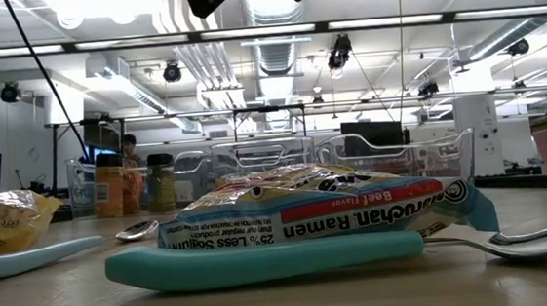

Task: Pick & Place Food Item
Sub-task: Put the top red seasoning can into the left transparent bin, then put the yellow noodle pack into the middle transparent bin

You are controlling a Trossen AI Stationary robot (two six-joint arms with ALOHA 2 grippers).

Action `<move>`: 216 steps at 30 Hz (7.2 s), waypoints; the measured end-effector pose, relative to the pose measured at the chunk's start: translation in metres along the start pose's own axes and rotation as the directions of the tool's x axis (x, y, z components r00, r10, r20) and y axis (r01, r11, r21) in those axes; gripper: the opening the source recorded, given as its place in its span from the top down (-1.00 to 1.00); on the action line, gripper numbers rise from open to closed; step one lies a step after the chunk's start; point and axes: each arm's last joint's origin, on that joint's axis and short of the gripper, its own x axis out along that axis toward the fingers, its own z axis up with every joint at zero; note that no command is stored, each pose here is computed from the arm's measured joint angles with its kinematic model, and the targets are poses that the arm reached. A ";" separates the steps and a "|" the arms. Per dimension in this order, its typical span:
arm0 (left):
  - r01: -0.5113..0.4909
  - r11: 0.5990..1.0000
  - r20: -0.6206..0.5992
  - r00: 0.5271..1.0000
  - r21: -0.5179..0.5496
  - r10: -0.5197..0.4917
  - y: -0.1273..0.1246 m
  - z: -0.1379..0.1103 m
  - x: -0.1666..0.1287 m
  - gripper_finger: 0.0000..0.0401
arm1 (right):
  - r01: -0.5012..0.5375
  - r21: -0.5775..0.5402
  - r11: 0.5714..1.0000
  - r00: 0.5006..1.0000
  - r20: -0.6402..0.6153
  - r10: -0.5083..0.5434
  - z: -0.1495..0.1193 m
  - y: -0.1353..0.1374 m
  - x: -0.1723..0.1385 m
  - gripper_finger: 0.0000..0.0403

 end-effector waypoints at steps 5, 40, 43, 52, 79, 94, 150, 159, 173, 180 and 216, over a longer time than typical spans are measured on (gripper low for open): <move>0.050 0.999 -0.006 0.999 0.007 -0.050 -0.002 0.000 0.000 -0.06 | -0.031 -0.035 0.999 1.000 0.003 0.031 0.001 0.003 -0.001 -0.33; -0.207 0.966 0.035 0.976 -0.154 0.214 0.035 0.003 -0.053 -0.06 | 0.270 0.054 0.961 0.961 0.044 -0.273 0.003 -0.005 -0.048 -0.75; -0.304 0.931 0.018 0.949 -0.202 0.313 0.046 -0.001 -0.068 -0.06 | 0.296 0.056 0.954 0.953 0.043 -0.298 0.002 -0.004 -0.056 -0.75; -0.620 0.691 -0.131 0.772 -0.371 0.622 0.097 -0.019 -0.115 -0.06 | 0.327 0.056 0.943 0.943 0.045 -0.329 0.000 -0.001 -0.069 -0.75; -0.854 0.424 -0.492 0.520 -0.301 0.698 0.205 -0.057 -0.120 -0.06 | 0.341 0.052 0.939 0.940 0.012 -0.342 -0.004 -0.002 -0.067 -0.75; -0.837 0.318 -0.442 0.514 -0.445 0.735 0.212 -0.115 -0.112 -0.06 | 0.339 0.047 0.939 0.941 -0.002 -0.340 -0.006 -0.001 -0.067 -0.75; -0.839 0.256 -0.523 0.509 -0.481 0.684 0.216 -0.153 -0.097 -0.83 | 0.341 0.044 0.939 0.940 -0.017 -0.340 -0.007 0.000 -0.066 -0.75; -0.833 0.262 -0.494 0.510 -0.487 0.705 0.216 -0.142 -0.100 -0.84 | 0.340 0.043 0.939 0.940 -0.018 -0.340 -0.007 0.000 -0.066 -0.75; -0.835 0.289 -0.455 0.508 -0.468 0.732 0.210 -0.112 -0.112 -0.84 | 0.340 0.040 0.940 0.940 -0.018 -0.340 -0.007 0.000 -0.066 -0.75; -0.855 0.350 -0.497 0.511 -0.384 0.701 0.191 -0.091 -0.123 -0.83 | 0.340 0.045 0.939 0.940 -0.017 -0.340 -0.007 0.000 -0.066 -0.75; -0.288 0.951 -0.601 0.743 0.113 0.296 -0.001 -0.137 0.001 -0.28 | 0.216 0.066 0.974 0.974 -0.085 -0.210 -0.038 -0.004 -0.086 -0.75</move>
